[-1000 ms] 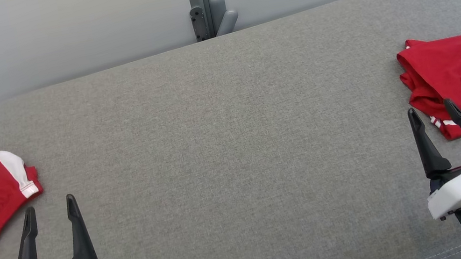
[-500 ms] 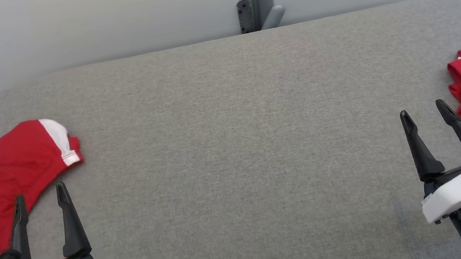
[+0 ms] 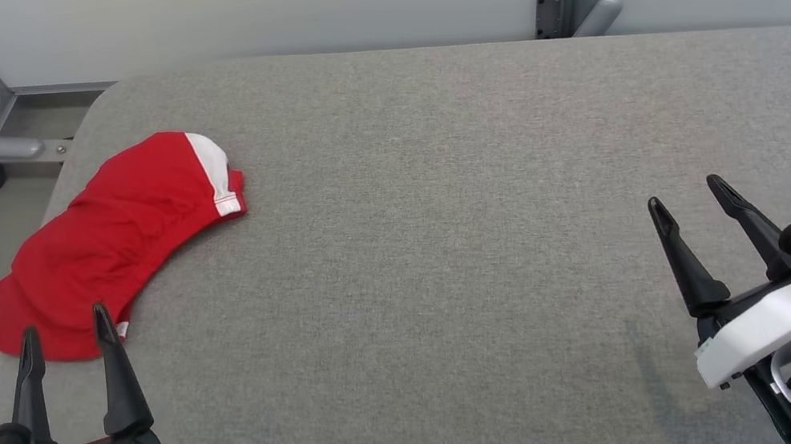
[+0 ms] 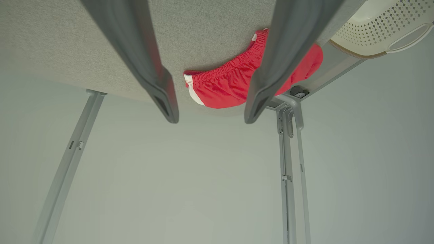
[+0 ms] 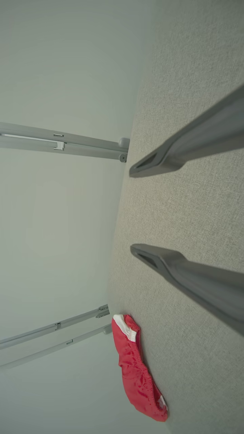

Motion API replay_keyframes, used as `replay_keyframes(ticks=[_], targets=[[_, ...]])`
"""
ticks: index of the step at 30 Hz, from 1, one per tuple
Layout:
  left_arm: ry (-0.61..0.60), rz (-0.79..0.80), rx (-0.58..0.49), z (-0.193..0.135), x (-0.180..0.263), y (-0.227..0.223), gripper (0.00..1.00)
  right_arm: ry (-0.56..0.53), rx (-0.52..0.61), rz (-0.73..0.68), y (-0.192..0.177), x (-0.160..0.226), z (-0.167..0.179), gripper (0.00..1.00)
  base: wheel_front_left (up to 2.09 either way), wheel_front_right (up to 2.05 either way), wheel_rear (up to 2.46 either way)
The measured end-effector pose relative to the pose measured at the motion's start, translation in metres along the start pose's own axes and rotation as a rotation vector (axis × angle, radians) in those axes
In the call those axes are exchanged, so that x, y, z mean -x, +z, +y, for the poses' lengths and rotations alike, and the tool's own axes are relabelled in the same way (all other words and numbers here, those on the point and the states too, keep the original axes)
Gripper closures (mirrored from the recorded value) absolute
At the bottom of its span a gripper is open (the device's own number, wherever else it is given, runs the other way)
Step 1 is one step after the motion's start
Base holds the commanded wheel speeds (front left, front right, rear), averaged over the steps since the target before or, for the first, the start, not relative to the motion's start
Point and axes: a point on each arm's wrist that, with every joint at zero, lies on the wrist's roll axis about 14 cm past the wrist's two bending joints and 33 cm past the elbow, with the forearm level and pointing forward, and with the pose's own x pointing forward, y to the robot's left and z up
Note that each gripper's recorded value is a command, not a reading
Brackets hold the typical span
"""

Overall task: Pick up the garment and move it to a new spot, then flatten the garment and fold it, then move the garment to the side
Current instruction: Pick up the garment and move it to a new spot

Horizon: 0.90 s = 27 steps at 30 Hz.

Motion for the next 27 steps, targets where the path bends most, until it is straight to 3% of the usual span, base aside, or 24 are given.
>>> replay_keyframes(ticks=[18,27], targets=[[0.036,-0.003,-0.017,0.011,0.000,0.001,0.00,0.039,-0.021,0.009,-0.007,-0.014,0.010,0.00,0.00,0.00,0.00],[0.013,-0.060,-0.019,0.001,-0.040,0.012,0.00,0.043,-0.017,-0.003,-0.007,-0.031,0.000,0.00,0.00,0.00,0.00]])
